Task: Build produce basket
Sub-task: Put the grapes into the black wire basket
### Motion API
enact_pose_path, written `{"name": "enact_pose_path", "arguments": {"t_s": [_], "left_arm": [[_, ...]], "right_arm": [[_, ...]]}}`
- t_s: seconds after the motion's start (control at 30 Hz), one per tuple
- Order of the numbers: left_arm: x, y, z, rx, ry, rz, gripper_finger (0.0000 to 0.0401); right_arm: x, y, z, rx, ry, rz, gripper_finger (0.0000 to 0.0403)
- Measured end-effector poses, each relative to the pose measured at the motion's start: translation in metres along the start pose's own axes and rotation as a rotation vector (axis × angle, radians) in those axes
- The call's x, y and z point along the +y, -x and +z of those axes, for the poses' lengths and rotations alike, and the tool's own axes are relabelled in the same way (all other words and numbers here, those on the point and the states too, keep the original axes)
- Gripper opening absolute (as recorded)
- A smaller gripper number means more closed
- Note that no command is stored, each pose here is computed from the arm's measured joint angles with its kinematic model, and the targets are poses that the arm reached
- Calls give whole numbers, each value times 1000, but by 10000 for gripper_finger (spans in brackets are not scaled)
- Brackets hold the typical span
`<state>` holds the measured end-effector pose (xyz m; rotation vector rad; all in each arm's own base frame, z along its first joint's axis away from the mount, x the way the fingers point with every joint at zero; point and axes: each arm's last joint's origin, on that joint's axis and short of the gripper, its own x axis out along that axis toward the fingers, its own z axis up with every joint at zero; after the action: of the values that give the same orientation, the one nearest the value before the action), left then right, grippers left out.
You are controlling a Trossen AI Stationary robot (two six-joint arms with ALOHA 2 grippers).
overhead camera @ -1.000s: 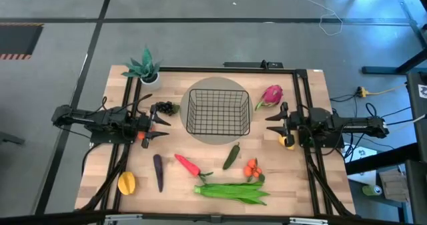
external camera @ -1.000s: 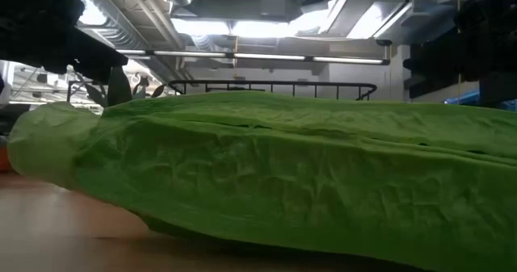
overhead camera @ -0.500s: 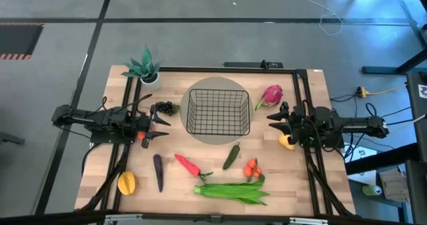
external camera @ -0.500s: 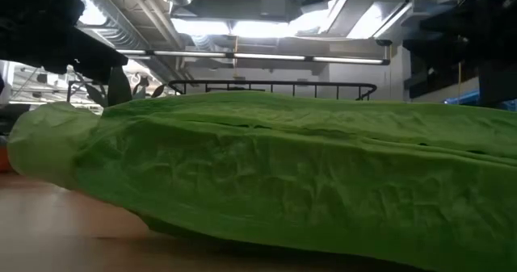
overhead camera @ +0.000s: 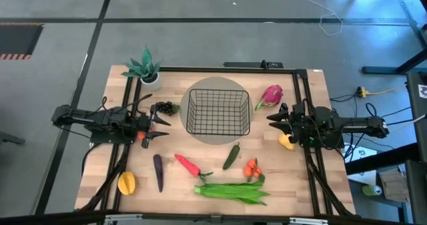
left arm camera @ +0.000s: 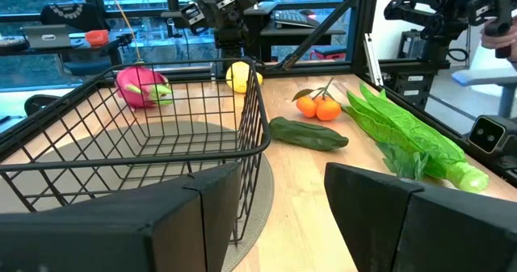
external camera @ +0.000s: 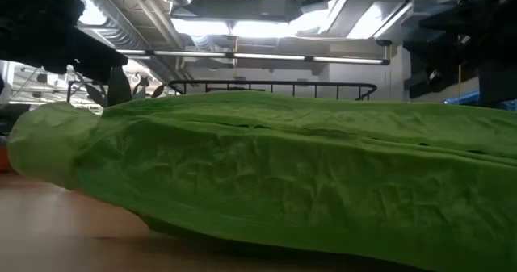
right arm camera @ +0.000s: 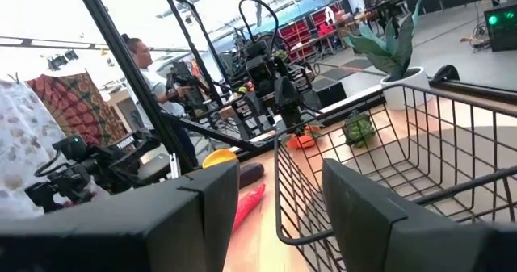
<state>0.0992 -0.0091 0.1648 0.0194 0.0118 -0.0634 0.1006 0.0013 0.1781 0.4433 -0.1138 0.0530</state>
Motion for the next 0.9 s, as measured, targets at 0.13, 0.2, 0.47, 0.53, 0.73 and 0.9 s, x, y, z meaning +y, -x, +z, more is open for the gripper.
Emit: {"name": "enact_pose_path", "arguments": {"t_s": [0.13, 0.2, 0.47, 0.53, 0.73, 0.9], "left_arm": [[0, 0, 0, -5, -43, 0, 173], [0, 0, 3, -36, -45, 2, 173], [1, 4, 27, -287, 202, -9, 173], [2, 5, 31, -325, 207, 8, 173], [4, 6, 34, -370, 225, 86, 173], [7, 10, 42, -438, 284, 168, 173]], "right_arm": [[1, 0, 3, -30, -22, 15, 171], [2, 0, 5, -49, -20, 24, 171], [4, 0, 8, -85, 5, 41, 171], [4, 0, 8, -85, 29, 39, 171], [4, 0, 8, -86, 37, 37, 171], [3, 0, 9, -105, 52, -5, 171]]}}
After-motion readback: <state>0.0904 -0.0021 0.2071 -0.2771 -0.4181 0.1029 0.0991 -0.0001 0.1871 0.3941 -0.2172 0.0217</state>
